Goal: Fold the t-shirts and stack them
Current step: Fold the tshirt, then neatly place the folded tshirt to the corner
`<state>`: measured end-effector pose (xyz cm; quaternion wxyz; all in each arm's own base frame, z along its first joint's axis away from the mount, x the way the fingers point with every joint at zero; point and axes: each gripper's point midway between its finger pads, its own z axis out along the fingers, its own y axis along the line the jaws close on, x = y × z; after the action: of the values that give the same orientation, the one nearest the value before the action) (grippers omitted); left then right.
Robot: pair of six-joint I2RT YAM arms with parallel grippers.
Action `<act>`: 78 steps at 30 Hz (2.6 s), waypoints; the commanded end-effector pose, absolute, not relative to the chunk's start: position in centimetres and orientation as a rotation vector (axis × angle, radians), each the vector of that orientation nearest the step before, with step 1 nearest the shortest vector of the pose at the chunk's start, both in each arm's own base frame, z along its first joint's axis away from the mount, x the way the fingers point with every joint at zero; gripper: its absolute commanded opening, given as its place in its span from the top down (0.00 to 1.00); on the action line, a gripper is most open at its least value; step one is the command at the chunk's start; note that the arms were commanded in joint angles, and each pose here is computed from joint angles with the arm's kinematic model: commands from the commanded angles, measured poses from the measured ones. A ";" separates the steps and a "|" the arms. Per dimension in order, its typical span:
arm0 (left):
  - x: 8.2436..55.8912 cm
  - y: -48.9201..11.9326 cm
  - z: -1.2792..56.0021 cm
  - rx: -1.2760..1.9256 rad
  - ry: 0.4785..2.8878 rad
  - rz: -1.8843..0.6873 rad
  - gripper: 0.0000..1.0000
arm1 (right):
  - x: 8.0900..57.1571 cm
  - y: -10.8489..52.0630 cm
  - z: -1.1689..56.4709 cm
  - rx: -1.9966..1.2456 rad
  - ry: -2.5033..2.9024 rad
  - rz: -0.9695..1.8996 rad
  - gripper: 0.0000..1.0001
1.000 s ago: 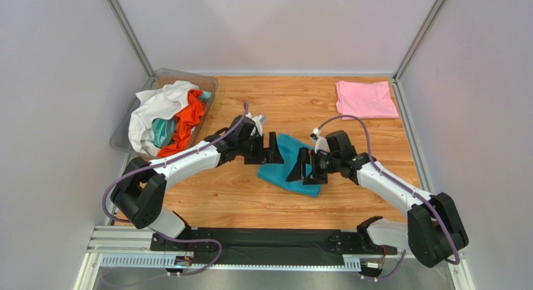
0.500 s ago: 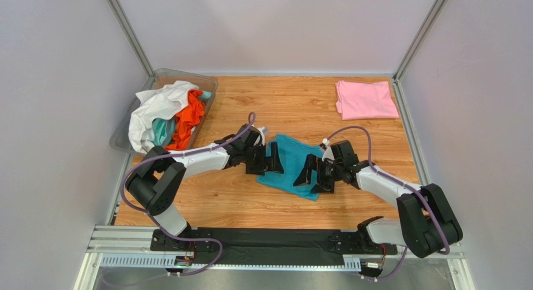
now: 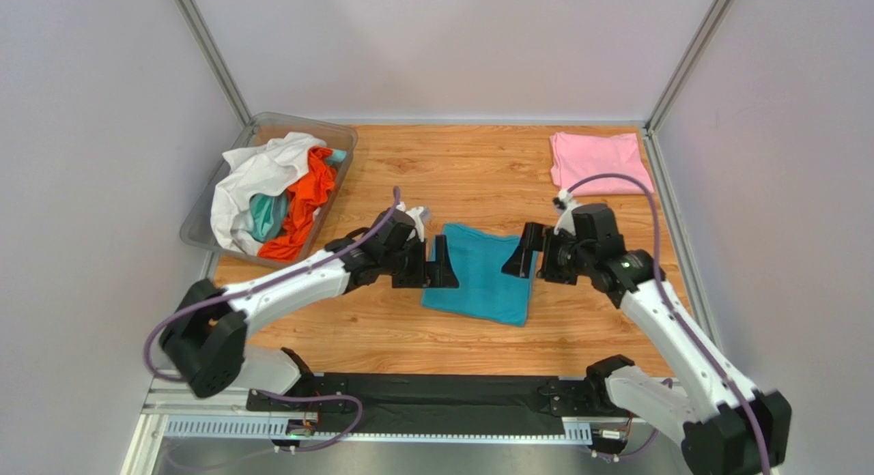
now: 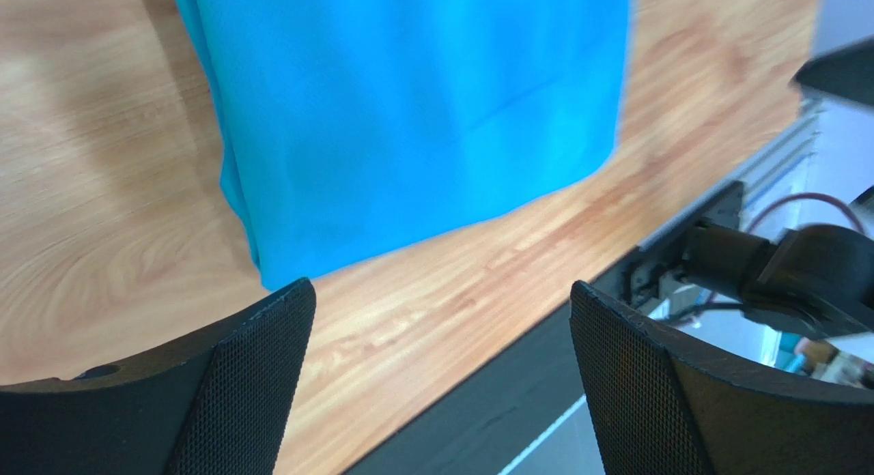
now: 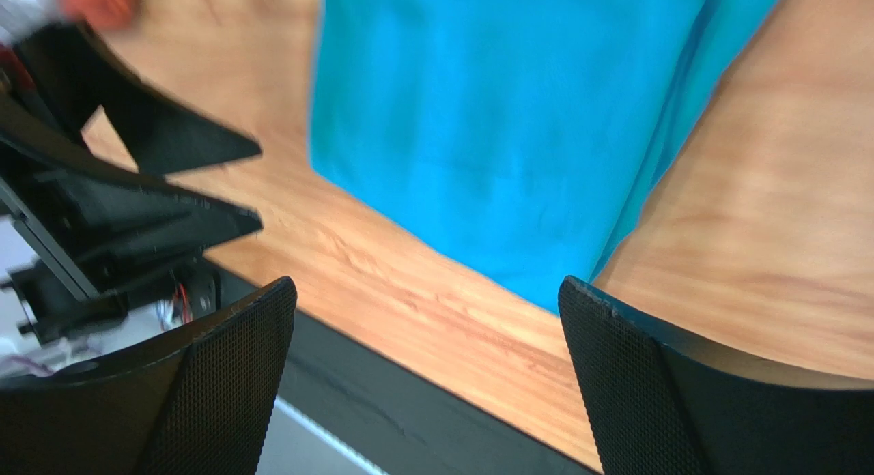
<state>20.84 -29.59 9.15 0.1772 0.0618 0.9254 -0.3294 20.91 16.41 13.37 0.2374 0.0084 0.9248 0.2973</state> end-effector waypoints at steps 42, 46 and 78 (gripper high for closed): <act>18.4 -7.7 17.7 -0.343 2.133 -0.231 0.00 | 27.2 15.7 1.8 0.239 2.795 0.285 0.17; 18.3 -7.6 17.5 -0.347 2.136 -0.227 0.00 | 27.0 16.0 0.9 0.197 2.826 0.252 0.25; 17.8 -4.7 17.0 -0.468 2.110 -0.094 0.00 | 45.3 9.8 13.0 -0.139 2.354 -0.406 1.00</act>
<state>17.79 -5.67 16.88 0.4610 -0.1724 0.8688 -0.0549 42.46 12.10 10.49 0.3339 -0.0410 0.9367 -0.0974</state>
